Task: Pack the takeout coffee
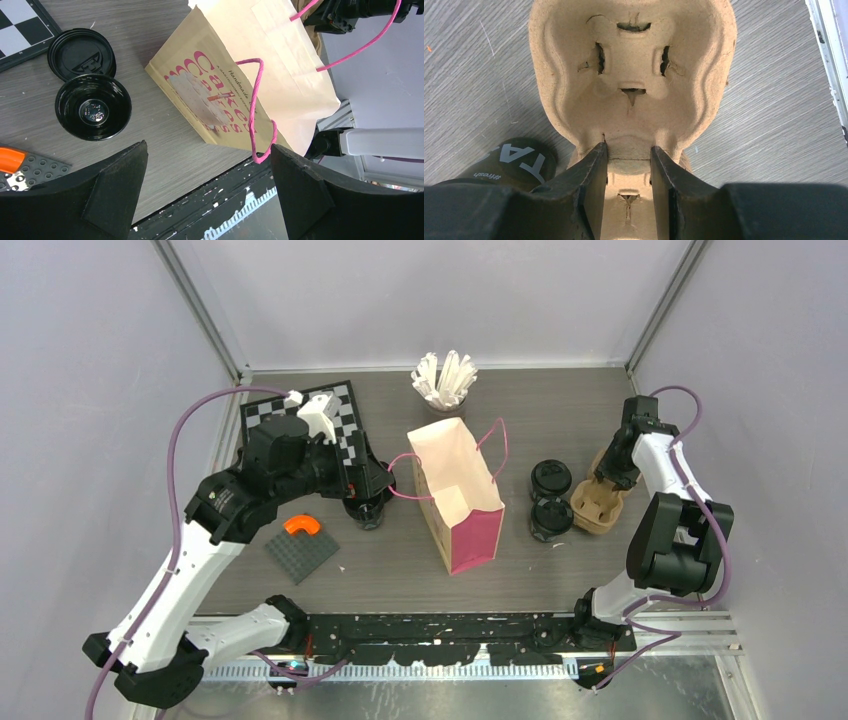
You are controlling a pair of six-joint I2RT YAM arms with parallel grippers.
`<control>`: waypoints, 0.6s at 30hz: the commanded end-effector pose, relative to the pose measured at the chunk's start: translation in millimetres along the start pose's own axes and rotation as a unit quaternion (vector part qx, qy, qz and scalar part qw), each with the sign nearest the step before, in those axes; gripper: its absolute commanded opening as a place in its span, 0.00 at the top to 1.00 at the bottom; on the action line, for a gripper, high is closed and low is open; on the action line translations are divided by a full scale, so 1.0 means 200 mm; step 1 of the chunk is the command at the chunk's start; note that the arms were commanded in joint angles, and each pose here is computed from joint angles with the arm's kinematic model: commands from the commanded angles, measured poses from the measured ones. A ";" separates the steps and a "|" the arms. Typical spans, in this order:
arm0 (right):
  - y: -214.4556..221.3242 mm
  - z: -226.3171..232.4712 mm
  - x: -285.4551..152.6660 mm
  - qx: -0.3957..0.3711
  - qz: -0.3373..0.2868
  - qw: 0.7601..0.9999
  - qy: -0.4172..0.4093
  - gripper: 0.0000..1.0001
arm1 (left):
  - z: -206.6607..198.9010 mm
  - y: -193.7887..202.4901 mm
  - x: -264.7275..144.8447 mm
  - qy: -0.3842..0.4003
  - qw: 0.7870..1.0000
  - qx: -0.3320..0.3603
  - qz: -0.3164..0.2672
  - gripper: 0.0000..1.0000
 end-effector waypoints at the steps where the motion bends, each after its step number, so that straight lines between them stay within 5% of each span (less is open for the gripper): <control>1: -0.08 0.00 -0.09 -0.007 -0.040 0.999 -0.012 0.63 | -0.01 -0.05 -0.04 0.000 1.000 0.012 -0.024 0.06; 18: -0.12 -0.02 -0.35 0.020 -0.065 0.998 -0.016 0.63 | 0.00 -0.03 -0.01 -0.003 0.999 0.004 -0.037 0.06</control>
Point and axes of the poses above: each gripper's point midway between its finger pads, its own x axis out along the fingers, its own z axis along the line the jaws close on, y = z × x, the point moved 7 cm from there along -x, back along the fingers, and after that the axes turned 11 degrees about x, right-handed, at the moved point
